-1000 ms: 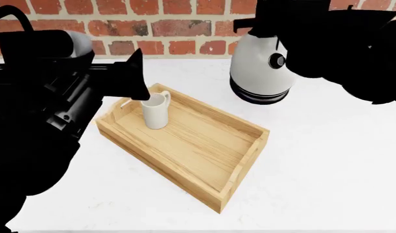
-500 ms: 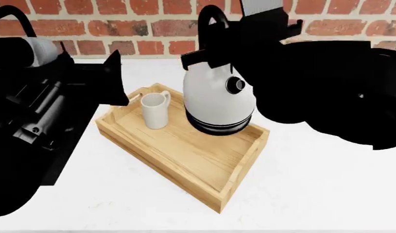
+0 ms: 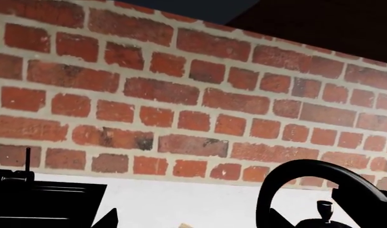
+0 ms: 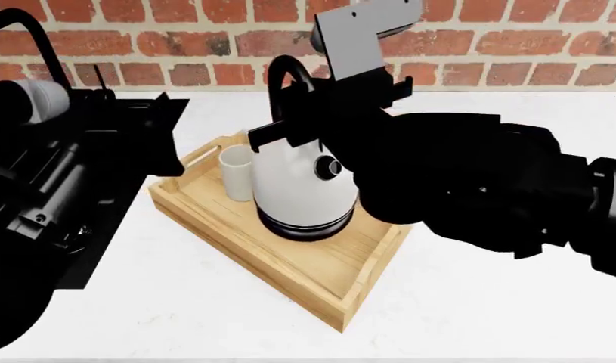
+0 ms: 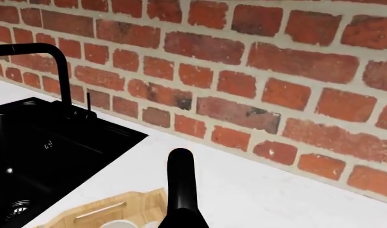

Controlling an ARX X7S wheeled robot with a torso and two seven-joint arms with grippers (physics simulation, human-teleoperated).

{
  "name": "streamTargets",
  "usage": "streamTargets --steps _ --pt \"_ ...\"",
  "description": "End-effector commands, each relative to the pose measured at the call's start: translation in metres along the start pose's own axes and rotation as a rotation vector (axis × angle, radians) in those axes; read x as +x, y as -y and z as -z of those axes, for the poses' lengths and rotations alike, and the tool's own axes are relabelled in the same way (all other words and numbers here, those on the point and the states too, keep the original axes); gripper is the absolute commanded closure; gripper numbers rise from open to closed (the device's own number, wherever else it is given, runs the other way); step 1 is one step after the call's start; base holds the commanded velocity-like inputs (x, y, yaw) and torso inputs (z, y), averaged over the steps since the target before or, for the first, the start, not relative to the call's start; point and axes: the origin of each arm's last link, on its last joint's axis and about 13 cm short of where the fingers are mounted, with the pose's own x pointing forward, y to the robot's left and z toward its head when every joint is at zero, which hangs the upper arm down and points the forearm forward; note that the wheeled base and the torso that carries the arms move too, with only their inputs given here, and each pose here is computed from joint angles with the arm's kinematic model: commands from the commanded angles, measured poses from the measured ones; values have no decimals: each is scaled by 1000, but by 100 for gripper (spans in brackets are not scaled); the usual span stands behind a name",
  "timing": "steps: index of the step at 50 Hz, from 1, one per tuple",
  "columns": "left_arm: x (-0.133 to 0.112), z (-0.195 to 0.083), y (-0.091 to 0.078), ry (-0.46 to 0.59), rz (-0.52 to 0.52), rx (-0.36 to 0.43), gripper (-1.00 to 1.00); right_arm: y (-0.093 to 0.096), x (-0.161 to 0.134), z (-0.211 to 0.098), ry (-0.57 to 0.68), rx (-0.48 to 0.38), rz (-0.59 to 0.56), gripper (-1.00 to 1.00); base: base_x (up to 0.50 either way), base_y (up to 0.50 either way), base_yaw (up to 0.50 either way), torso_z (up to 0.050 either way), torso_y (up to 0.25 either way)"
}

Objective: Pick the kettle from the counter and place it on the tray. Then pick the mug from the cabinet and place it on the tray. Then close the cabinet doors.

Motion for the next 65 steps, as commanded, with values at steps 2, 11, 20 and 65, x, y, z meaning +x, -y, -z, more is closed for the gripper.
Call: streamTargets --steps 2,11,20,65 --pt "-1 5 -4 -9 -12 -10 -100 0 7 5 42 -4 -3 100 0 0 0 0 0" --pt "0 6 -4 -13 -13 -13 -100 5 8 12 30 6 8 100 0 0 0 0 1" --pt "1 8 -5 -17 -15 -16 -100 8 9 19 18 15 12 100 0 0 0 0 2" --pt "-31 -37 17 248 57 19 -100 6 -117 -14 444 -88 172 -100 0 0 0 0 0"
